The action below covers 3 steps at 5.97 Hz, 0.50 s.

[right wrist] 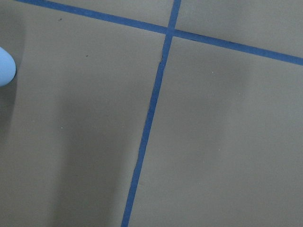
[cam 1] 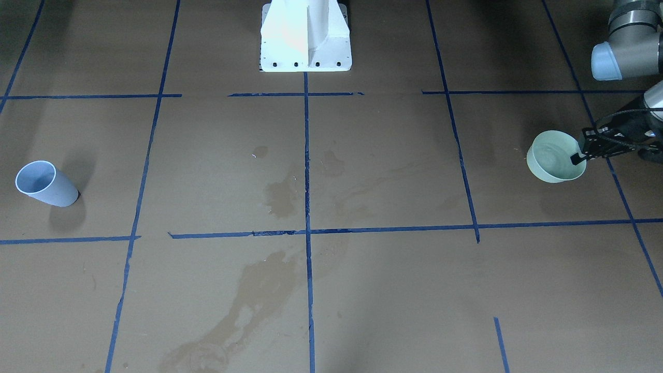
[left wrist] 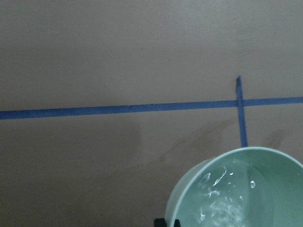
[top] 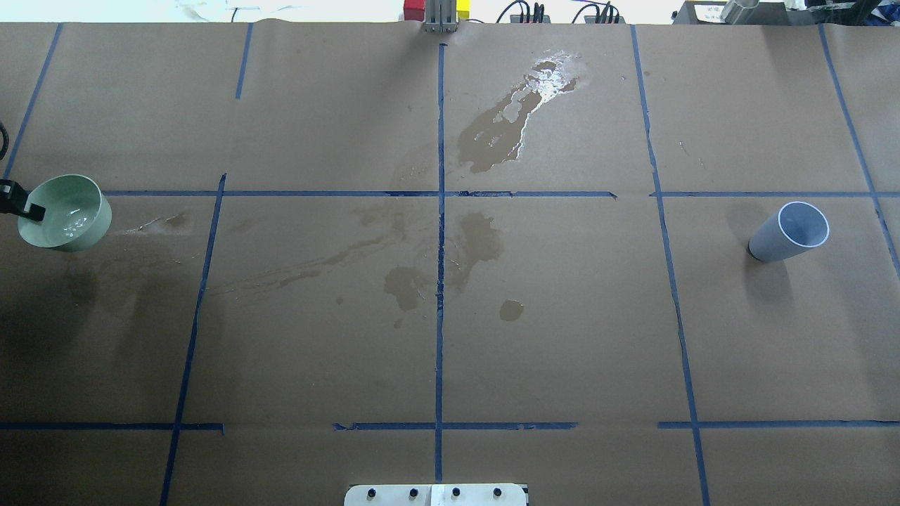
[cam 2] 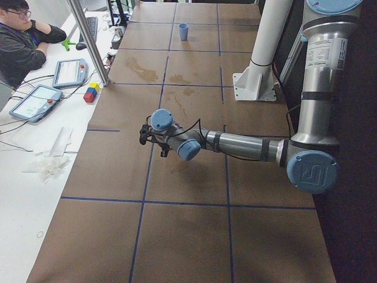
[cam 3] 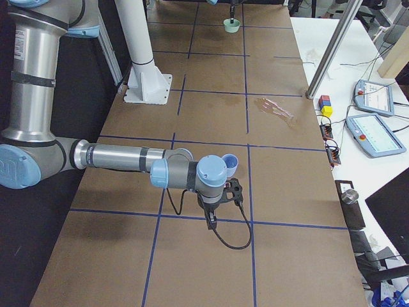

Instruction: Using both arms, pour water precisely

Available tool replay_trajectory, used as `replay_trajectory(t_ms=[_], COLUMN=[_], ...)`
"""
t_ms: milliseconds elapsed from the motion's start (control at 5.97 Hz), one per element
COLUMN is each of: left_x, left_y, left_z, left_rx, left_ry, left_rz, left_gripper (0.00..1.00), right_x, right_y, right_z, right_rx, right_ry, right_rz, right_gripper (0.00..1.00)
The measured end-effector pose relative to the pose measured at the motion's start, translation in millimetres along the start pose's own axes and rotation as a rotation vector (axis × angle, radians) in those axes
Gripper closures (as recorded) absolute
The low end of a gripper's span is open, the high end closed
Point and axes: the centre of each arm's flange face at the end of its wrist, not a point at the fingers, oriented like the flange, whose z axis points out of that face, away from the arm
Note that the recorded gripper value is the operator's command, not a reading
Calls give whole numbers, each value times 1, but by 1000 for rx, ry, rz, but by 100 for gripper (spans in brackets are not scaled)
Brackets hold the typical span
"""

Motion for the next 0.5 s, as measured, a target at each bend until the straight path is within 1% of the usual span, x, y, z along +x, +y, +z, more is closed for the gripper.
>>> replay_trajectory(t_ms=[167,335,502], left_x=[-20,-28,-26], left_y=[3,3,3], left_z=[13,19,27], left_rx=[20,52,77], left_ry=[15,15,-5], left_rz=[-27,-68,-86], left_gripper=[100,100,100], right_x=[0,0,0], right_y=[0,0,0], right_z=[0,0,0], right_rx=[0,-1,-1], right_ry=[0,1,1], right_rz=[0,0,1], right_gripper=[0,0,0])
